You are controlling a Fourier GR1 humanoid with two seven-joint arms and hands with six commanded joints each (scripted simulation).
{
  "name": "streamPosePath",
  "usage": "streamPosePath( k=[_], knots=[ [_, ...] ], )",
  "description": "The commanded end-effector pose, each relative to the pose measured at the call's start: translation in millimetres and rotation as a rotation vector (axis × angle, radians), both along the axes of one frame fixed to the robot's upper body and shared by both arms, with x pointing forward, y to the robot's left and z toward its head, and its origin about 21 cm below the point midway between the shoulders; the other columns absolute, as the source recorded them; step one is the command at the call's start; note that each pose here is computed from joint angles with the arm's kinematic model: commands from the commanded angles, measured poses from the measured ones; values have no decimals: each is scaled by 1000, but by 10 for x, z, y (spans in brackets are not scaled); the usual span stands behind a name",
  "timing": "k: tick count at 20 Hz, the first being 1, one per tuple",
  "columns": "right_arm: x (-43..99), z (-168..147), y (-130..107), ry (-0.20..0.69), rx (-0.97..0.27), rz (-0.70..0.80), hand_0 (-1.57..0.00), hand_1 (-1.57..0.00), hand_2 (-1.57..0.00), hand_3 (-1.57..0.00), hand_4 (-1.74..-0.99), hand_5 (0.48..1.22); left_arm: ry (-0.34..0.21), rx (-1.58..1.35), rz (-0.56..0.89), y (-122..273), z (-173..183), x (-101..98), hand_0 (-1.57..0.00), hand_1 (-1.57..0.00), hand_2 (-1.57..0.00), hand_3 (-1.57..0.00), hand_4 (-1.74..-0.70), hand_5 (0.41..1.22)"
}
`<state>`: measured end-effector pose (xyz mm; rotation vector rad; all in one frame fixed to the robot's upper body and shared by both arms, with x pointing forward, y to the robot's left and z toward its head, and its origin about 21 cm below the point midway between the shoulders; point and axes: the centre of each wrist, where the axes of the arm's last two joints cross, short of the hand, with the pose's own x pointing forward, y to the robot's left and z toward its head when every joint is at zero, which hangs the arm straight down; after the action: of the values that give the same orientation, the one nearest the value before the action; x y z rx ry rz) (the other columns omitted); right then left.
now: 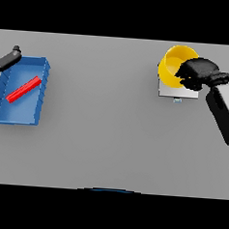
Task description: Pick up the red beaker and tilt it to pour out 1 green nut into yellow bowl. Pick up the yellow bowl and place it on the metallic measuring scale.
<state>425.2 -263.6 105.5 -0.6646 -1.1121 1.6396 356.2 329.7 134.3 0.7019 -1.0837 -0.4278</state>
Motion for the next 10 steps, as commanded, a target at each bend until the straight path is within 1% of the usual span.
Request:
streamPosePath(
  k=[1, 4, 5, 6, 8, 10],
  knots=[
    [11, 2, -36, -5, -8, -16, -1510, -1368, -1451, -1530, -1730, 1221, 1, -9, 2, -23, 0, -2, 1, 1, 1, 1, -838, 772],
    [22, -77, -56, 12, -17, -26, -1452, -1278, -1377, -1550, -1730, 1221, 4, -1, 10, -26, -8, 3, 1, 1, 1, 1, -848, 783],
    [16, -96, -89, 21, -22, -22, -1427, -1248, -1354, -1554, -1730, 1221, 10, 6, 17, -7, 8, 2, 1, 1, 1, 1, -846, 784],
    [23, -103, -70, 22, -26, -27, -1404, -1221, -1336, -1558, -1730, 1221, 17, 7, 18, -26, -21, 8, 1, 1, 1, 1, -845, 785],
    [38, -92, -108, 21, -22, -36, -1397, -1205, -1316, -1562, -1730, 1221, 13, 4, 10, 7, -8, 22, 1, 1, 1, 1, -838, 776],
    [63, -137, -109, 31, -9, -54, -1417, -1230, -1402, -1536, -1728, 1221, 1, 7, -3, -4, 7, 8, 1, 1, 1, 1, -840, 771]
  ],
)
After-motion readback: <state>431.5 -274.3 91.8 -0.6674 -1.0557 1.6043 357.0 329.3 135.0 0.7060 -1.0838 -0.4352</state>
